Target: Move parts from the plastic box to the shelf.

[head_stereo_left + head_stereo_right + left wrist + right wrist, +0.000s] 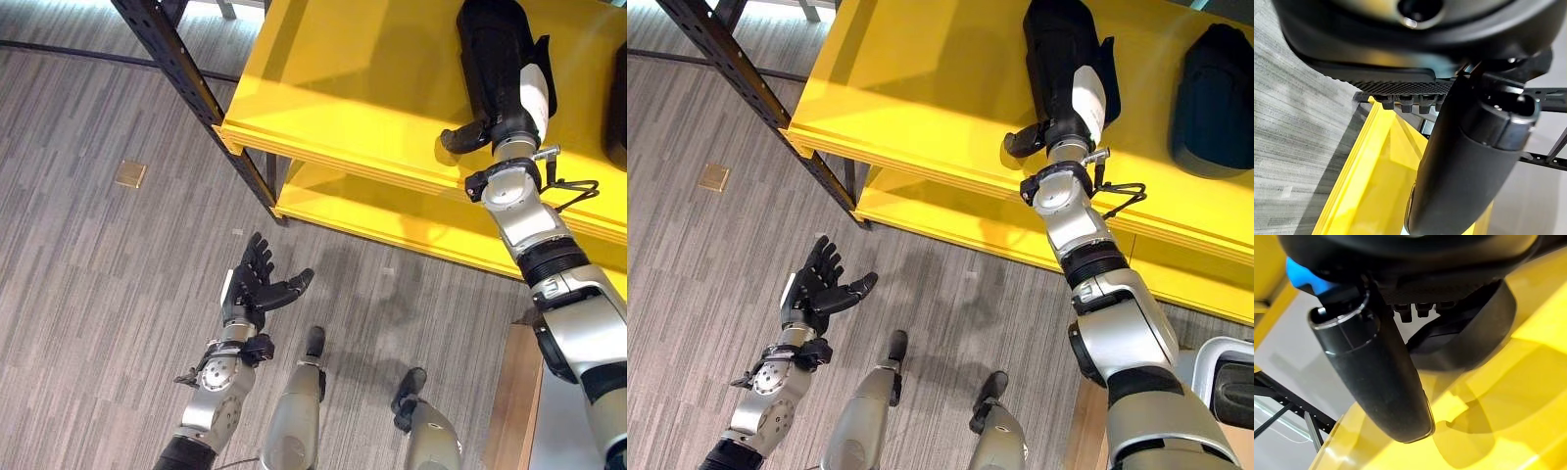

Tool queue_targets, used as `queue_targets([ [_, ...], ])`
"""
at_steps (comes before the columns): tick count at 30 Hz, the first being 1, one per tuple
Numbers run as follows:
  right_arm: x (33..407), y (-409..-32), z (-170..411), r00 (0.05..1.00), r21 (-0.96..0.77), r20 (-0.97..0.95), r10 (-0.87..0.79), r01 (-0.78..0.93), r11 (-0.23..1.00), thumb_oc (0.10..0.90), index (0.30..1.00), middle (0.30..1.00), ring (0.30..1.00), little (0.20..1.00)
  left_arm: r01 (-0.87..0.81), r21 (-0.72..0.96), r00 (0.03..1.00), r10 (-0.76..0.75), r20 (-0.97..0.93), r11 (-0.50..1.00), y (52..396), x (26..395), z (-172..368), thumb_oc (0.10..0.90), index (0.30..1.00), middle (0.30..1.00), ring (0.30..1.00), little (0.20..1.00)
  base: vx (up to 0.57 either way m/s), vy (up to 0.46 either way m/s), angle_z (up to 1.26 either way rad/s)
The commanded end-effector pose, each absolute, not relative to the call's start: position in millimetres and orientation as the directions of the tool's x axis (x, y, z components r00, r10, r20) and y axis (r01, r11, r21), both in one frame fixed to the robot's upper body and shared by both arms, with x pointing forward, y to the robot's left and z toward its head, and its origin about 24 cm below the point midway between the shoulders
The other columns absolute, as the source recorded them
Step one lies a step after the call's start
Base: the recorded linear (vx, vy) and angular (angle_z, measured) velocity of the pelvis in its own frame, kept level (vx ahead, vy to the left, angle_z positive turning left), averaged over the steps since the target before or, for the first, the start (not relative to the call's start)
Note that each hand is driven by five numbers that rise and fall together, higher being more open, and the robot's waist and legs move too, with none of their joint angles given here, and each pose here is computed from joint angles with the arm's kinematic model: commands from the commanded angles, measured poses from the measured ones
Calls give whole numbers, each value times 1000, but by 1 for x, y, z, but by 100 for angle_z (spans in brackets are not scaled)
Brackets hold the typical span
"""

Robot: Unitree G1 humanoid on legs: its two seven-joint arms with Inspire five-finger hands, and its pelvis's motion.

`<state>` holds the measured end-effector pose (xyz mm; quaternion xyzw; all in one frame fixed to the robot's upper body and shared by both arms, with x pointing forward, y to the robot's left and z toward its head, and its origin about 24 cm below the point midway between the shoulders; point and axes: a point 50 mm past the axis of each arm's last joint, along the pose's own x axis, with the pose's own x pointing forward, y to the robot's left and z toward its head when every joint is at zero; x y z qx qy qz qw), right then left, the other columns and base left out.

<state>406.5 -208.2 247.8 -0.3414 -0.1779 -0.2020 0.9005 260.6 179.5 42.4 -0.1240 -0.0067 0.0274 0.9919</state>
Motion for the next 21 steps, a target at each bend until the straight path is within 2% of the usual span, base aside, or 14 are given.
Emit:
queue_targets([
  [1,384,-203,316,663,-389,723,-194,622,679,900,1000,1000,1000,1000,-46,-263,970,106,217,964,193,260,83,900,1000,1000,1000,1000,0,0,0],
  [6,365,-195,322,582,-323,798,-153,630,707,900,1000,1000,1000,1000,-62,-255,970,119,211,965,195,260,82,900,1000,1000,1000,1000,-1,-5,-2],
  [15,343,-193,326,495,-257,859,-131,639,725,900,1000,1000,1000,1000,-81,-241,969,133,207,967,199,257,81,900,1000,1000,1000,1000,-2,-4,-1],
  [21,340,-202,336,476,-257,870,-126,656,710,900,1000,1000,1000,1000,-75,-222,971,121,205,972,201,256,80,900,1000,1000,1000,1000,0,0,0],
])
